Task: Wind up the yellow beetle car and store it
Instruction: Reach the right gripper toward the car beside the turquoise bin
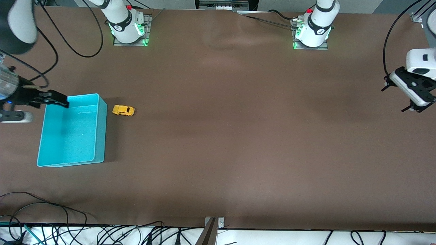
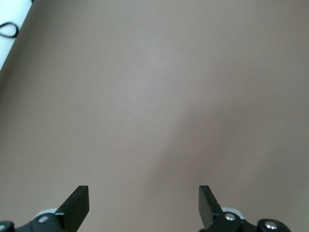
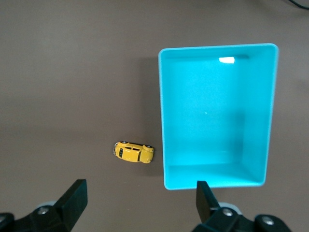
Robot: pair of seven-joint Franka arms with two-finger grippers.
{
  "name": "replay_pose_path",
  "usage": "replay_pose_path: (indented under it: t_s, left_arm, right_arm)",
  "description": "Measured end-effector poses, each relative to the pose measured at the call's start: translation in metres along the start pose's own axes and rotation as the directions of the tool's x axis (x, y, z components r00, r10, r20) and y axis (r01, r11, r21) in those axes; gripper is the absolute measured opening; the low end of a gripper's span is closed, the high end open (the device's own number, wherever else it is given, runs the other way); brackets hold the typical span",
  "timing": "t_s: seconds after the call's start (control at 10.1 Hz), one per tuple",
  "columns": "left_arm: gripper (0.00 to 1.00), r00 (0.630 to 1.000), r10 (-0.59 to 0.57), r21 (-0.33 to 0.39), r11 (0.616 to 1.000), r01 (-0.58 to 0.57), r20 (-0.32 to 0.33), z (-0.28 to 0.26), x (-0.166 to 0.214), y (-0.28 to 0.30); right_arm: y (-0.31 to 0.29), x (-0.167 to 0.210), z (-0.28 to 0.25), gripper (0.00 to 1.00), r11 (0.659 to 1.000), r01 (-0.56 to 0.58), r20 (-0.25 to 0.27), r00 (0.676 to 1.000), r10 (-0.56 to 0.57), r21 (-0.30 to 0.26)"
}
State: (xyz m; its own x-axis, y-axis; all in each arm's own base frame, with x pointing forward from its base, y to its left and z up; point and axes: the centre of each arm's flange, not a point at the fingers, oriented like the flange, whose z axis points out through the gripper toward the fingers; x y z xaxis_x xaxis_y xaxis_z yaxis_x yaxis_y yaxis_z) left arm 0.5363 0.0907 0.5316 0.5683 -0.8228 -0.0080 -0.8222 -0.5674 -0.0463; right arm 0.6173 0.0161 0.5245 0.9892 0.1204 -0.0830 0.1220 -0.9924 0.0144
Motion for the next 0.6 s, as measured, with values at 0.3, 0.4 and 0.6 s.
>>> replay_pose_path:
  t_s: [0.3,0.4,0.6]
  left_arm:
    - [1.00,0.983,-0.181,-0.047,0.982,0.183,0.036,-0.063,0.004,0.010]
    - [1.00,0.970,-0.239,-0.053,0.969,0.242,0.046,-0.082,0.005,0.015]
    - [1.00,0.943,-0.330,-0.043,0.942,0.332,0.044,-0.120,0.001,0.020]
  right_arm:
    - [-0.037,0.003,0.062,1.00,0.953,0.302,0.023,0.953,-0.302,-0.009]
    - [-0.044,0.004,0.081,1.00,0.895,0.446,0.008,0.895,-0.446,-0.021]
    - [-0.042,-0.001,0.132,1.00,0.700,0.712,-0.020,0.700,-0.713,-0.058]
